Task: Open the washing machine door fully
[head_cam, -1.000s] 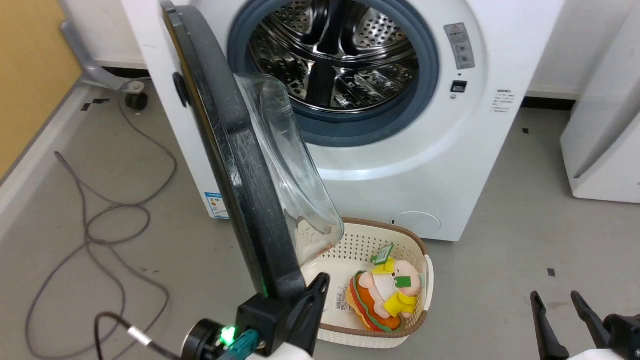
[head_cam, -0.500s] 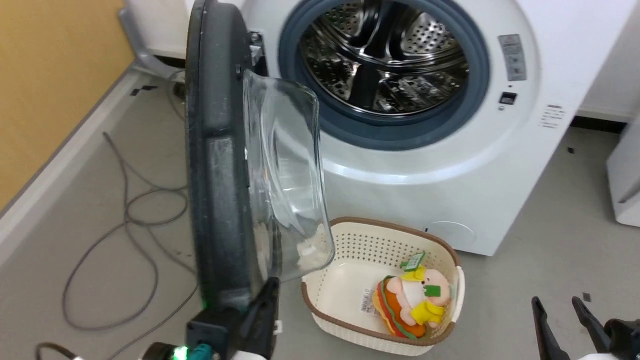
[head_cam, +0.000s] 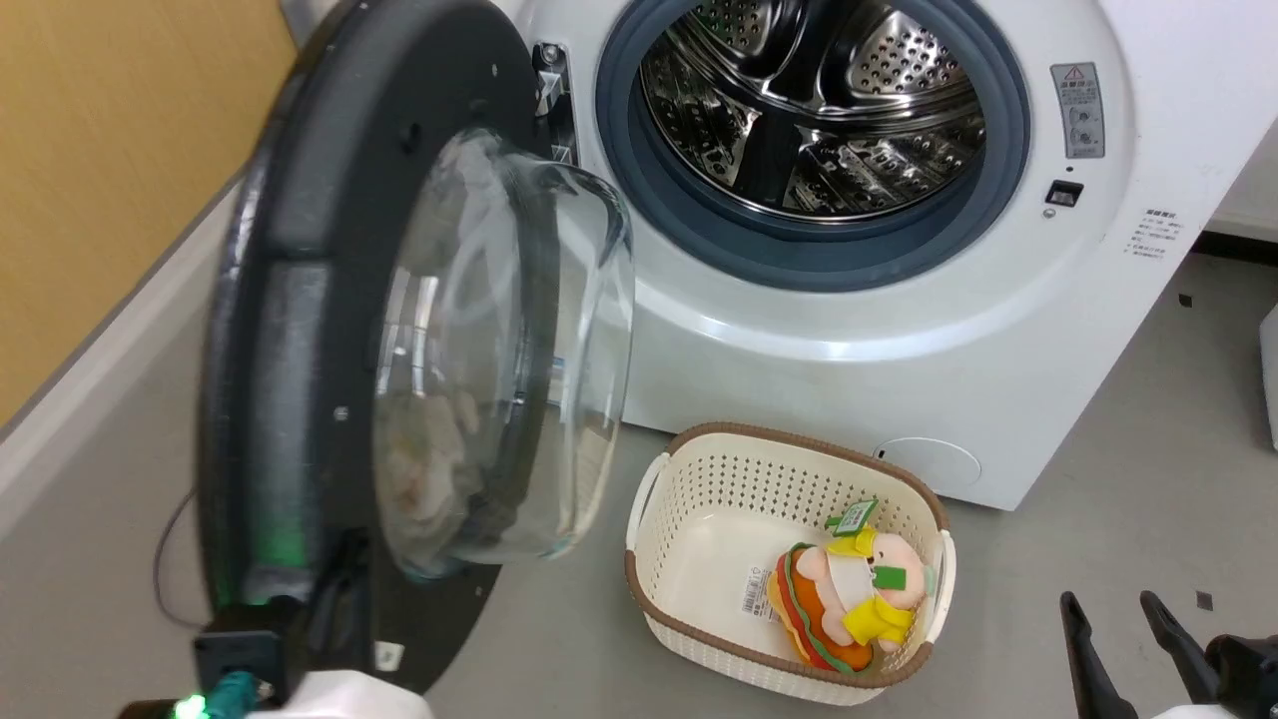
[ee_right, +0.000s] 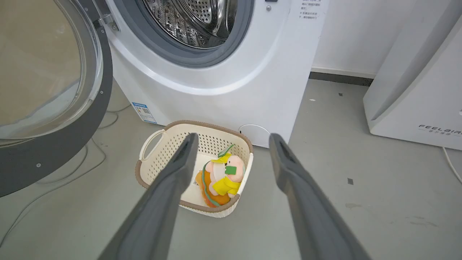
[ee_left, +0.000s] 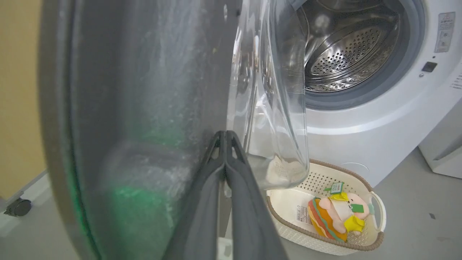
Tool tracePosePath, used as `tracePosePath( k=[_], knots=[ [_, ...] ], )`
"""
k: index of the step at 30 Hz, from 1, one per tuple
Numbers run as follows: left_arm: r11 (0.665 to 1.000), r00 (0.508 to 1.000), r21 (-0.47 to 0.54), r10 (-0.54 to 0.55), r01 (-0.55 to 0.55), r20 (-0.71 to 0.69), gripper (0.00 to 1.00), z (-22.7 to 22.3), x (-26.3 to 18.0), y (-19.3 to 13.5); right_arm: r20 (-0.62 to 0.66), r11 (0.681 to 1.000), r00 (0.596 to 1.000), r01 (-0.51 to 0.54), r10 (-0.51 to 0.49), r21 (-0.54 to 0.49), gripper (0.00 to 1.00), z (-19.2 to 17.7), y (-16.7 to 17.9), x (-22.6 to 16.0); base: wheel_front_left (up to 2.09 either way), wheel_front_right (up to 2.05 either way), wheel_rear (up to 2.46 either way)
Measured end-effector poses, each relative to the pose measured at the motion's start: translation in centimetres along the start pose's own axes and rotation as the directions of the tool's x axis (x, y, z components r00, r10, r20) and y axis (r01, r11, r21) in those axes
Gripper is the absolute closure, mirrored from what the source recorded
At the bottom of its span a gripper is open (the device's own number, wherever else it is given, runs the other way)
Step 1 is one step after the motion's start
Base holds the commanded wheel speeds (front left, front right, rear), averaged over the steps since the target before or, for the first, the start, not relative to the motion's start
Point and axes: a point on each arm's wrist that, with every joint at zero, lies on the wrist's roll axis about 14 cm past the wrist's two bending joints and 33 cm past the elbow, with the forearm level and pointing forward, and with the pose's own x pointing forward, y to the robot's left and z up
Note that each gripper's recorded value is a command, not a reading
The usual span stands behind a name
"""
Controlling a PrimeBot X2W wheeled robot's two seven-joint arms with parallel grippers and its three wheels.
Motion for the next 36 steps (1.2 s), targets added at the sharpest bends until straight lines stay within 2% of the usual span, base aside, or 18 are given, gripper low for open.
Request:
tracePosePath(
  k=[2,11,17,27,36],
  knots=[
    [0.998,0.998,0.016,0.067,-0.067,0.007,1.0,0.2,0.5,2.3,-0.009,1.0,1.0,0.003,-0.003,0.002,0.0,-0.3,-0.1,0.1,0.0,0.0,0.0],
    [0.971,0.972,0.037,0.236,-0.236,0.009,1.0,-0.4,1.2,8.5,-0.028,1.0,1.0,0.01,-0.01,0.006,0.0,-0.7,-0.4,0.3,0.0,0.0,0.0],
    [0.949,0.951,0.063,0.305,-0.308,0.044,1.0,-0.1,2.3,12.2,-0.04,1.0,0.999,0.012,-0.011,0.008,0.0,-1.0,-0.5,0.4,0.0,0.0,0.0],
    [0.938,0.938,0.059,0.338,-0.342,0.072,1.0,-0.1,4.5,14.7,-0.048,1.0,0.999,0.024,-0.023,0.009,0.0,-1.2,-0.9,0.5,0.0,0.0,0.0],
    [0.947,0.946,0.035,0.318,-0.32,0.067,1.0,-1.4,4.0,13.2,-0.036,0.999,0.999,0.037,-0.036,0.011,0.0,-1.0,-1.2,-0.2,0.0,0.0,0.0]
  ],
)
